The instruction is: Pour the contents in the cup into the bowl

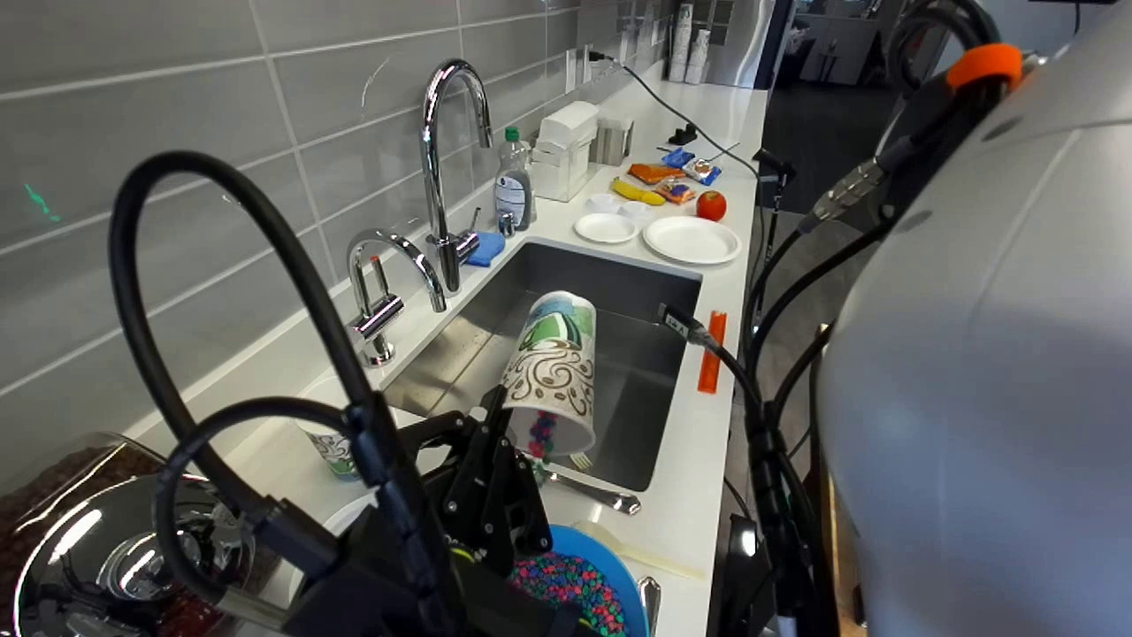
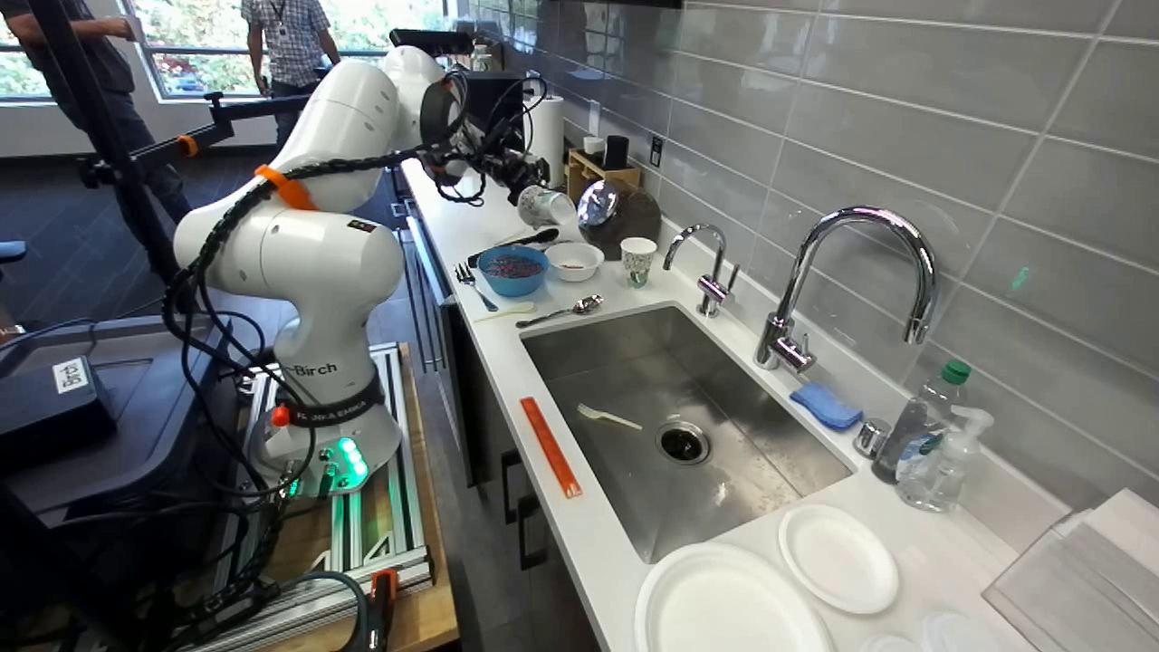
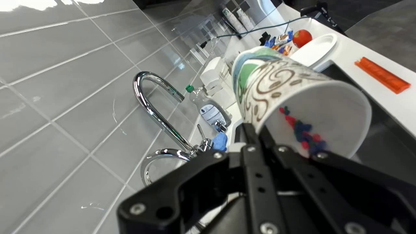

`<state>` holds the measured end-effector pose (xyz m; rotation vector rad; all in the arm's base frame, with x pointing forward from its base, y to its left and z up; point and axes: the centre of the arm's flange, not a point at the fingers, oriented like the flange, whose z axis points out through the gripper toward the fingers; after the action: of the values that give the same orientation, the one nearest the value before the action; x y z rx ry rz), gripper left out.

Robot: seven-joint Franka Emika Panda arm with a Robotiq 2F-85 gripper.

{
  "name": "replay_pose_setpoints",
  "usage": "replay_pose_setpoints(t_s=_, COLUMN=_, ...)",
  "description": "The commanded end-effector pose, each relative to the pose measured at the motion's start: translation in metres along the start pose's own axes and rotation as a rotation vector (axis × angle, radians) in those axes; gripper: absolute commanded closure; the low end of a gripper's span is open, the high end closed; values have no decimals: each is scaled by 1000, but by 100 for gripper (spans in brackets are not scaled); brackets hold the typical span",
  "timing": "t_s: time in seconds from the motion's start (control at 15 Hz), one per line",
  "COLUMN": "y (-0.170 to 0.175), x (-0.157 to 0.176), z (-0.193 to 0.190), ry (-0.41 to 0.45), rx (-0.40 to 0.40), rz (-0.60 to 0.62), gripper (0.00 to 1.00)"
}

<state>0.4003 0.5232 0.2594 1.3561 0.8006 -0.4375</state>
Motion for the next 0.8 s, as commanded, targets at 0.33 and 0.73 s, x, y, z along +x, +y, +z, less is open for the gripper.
replay_pose_setpoints(t_s=0.33, y=6, x=4, z=-18, ry=-96, rx=-51, rz=-9, gripper=99)
replay_pose_setpoints(t_s=0.73, y=8, x=4, z=-19, ry=-113, rx=-51, rz=-23, gripper=99)
